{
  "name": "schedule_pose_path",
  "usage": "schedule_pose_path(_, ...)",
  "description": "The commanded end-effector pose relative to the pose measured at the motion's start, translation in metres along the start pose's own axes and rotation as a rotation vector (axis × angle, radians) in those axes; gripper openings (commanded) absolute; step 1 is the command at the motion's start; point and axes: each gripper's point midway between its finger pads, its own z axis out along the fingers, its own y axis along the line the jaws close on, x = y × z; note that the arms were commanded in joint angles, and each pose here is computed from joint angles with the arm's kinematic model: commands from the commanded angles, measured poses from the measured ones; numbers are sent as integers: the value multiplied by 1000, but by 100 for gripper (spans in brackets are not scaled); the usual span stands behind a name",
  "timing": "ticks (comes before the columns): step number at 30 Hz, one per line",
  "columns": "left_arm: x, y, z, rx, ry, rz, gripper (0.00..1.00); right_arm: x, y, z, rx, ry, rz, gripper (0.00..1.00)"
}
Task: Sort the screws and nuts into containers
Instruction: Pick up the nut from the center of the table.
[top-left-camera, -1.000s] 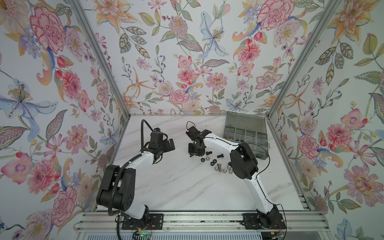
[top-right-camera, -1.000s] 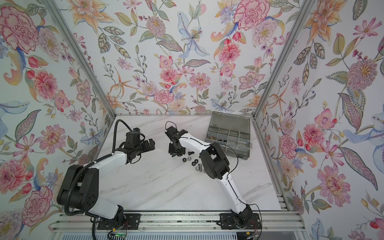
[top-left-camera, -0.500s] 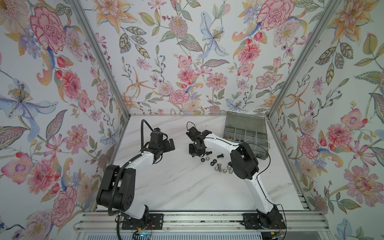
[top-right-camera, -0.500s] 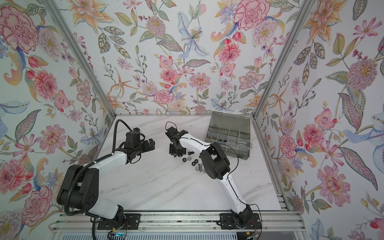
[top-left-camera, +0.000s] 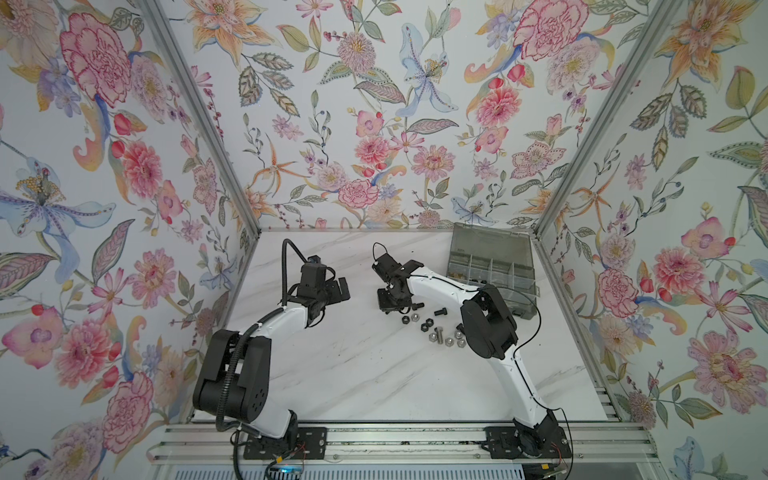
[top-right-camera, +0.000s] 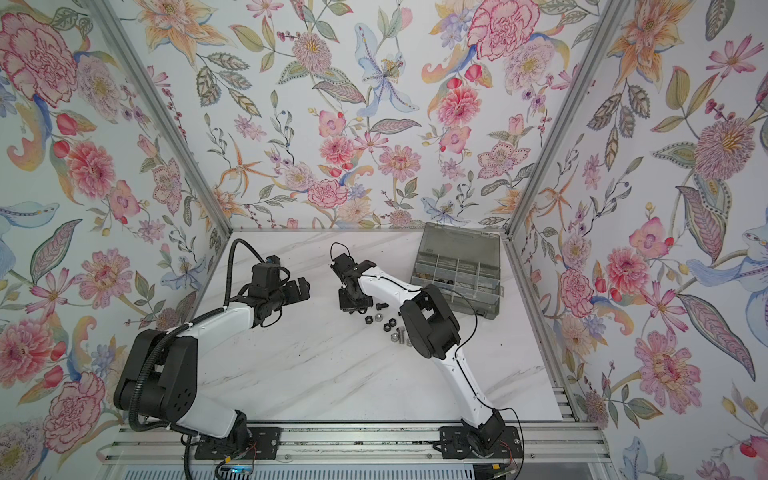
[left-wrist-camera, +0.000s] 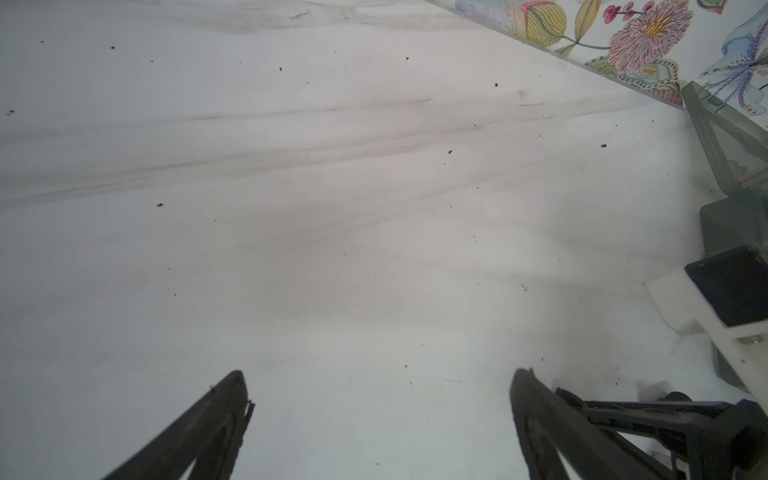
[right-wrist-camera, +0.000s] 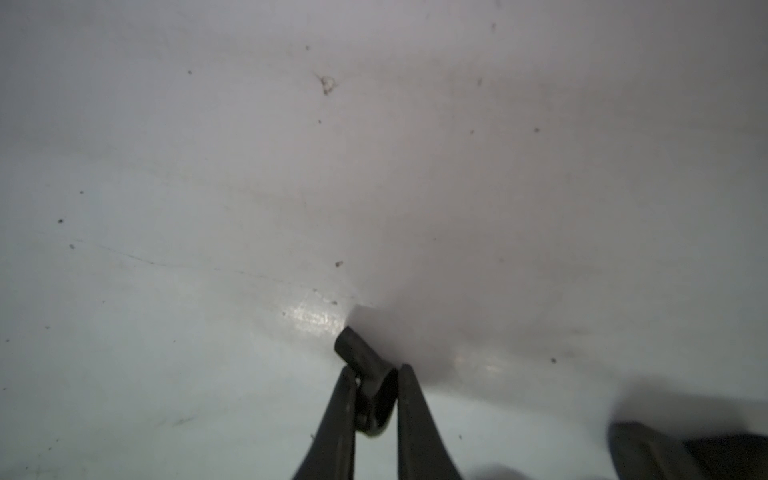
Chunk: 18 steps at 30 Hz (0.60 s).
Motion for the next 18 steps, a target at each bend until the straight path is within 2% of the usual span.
schedule_pose_path(1,-1,-2,1,-5,-1,0,99,29,-35,27,133,103,-40,4)
schedule_pose_path(4,-1,-2,1,-8,-1,-1,99,25,-34,23,133,87,-56,0)
schedule_pose_path(15,-4,-9,0,2,-8,9,99,9,-34,1,97,37,-67,0)
schedule_pose_path(18,5,-8,9,-8,21,13,100,6,-36,-6,68,31,-49,0)
